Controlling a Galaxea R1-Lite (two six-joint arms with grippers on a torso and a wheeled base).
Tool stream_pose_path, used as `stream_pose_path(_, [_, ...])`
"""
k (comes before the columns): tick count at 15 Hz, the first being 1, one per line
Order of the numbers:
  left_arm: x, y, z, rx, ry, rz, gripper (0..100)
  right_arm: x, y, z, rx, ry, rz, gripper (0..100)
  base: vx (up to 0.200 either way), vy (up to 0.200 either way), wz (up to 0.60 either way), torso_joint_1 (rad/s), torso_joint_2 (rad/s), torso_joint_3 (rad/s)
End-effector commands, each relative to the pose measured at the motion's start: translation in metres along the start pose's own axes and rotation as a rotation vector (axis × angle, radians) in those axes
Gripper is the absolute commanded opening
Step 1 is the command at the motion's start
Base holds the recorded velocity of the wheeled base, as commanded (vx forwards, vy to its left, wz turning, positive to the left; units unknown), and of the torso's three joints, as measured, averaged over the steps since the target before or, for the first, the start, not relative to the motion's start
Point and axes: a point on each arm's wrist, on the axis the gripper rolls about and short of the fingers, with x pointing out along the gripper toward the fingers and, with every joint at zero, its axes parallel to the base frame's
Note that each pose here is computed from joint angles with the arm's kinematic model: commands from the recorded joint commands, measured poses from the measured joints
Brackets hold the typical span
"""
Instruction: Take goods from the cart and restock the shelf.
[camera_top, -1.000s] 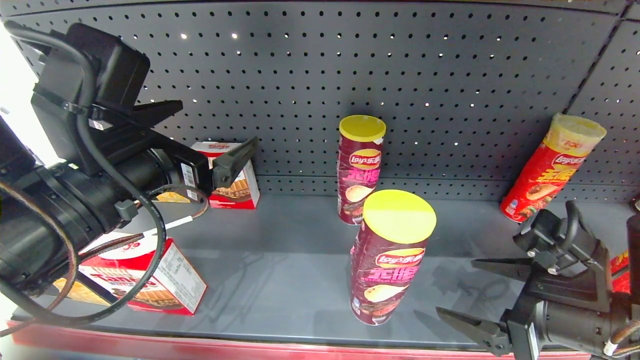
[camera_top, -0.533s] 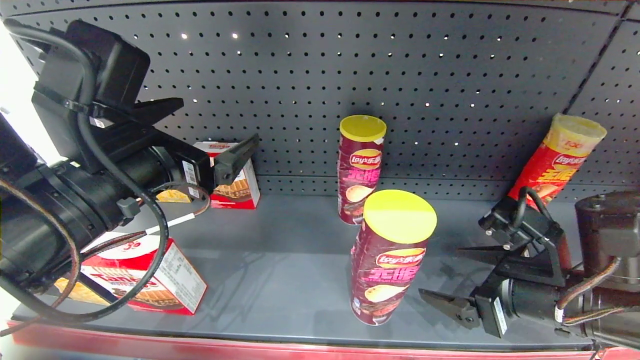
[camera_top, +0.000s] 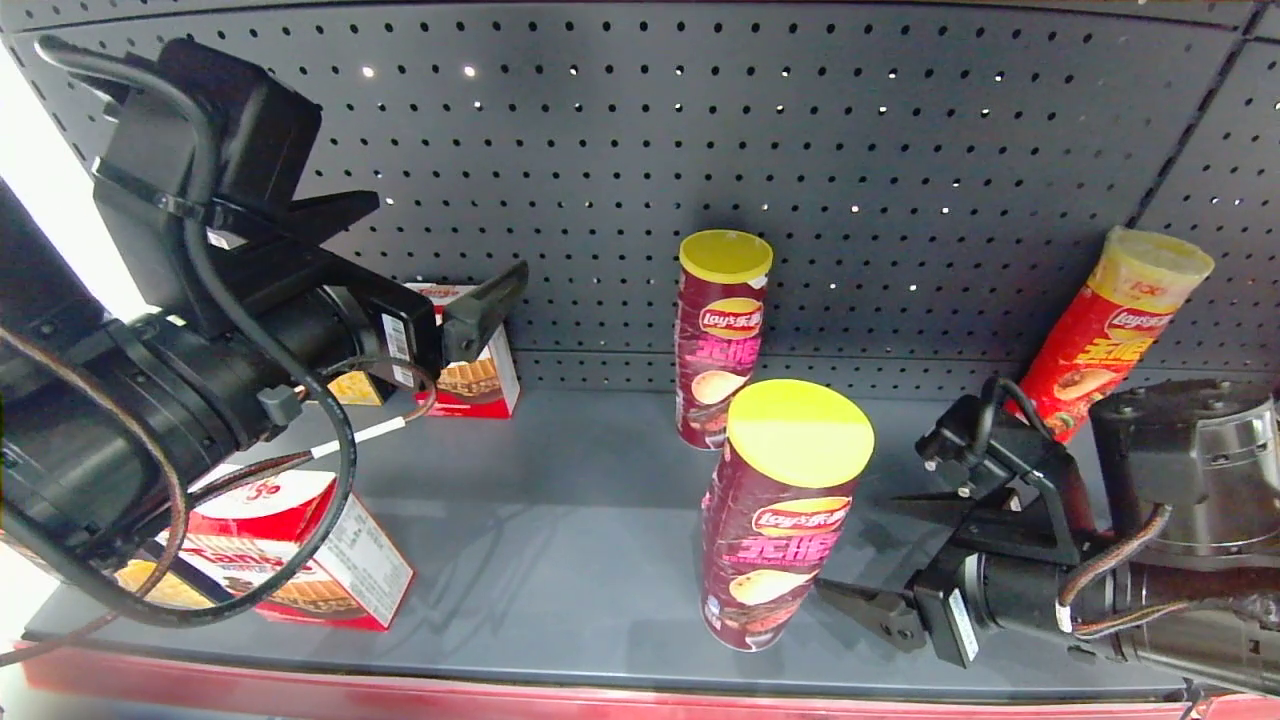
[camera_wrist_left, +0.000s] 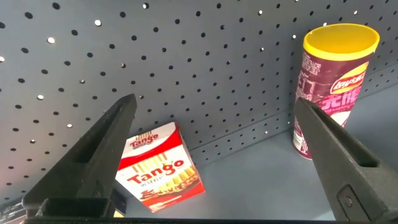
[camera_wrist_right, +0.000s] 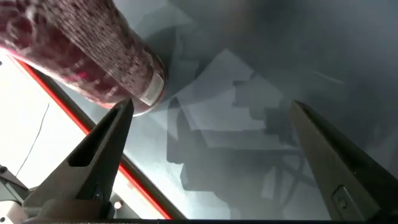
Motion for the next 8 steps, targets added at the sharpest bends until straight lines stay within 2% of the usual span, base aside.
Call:
stream_pose_path(1, [0.002,-0.001,-0.001,0.001,0.006,-0.001,100,0.003,0.001,0.002,-0.003,0.001,0.005,100,0.000,0.000,0.00,0.000,0.00,0.000])
stream_pose_path(8, [0.004,-0.002,-0.003,0.003,0.013,-0.003,100,0.013,0.005,0.006,-0.013,0.005,0.020,100,0.000,0.000,0.00,0.000,0.00,0.000])
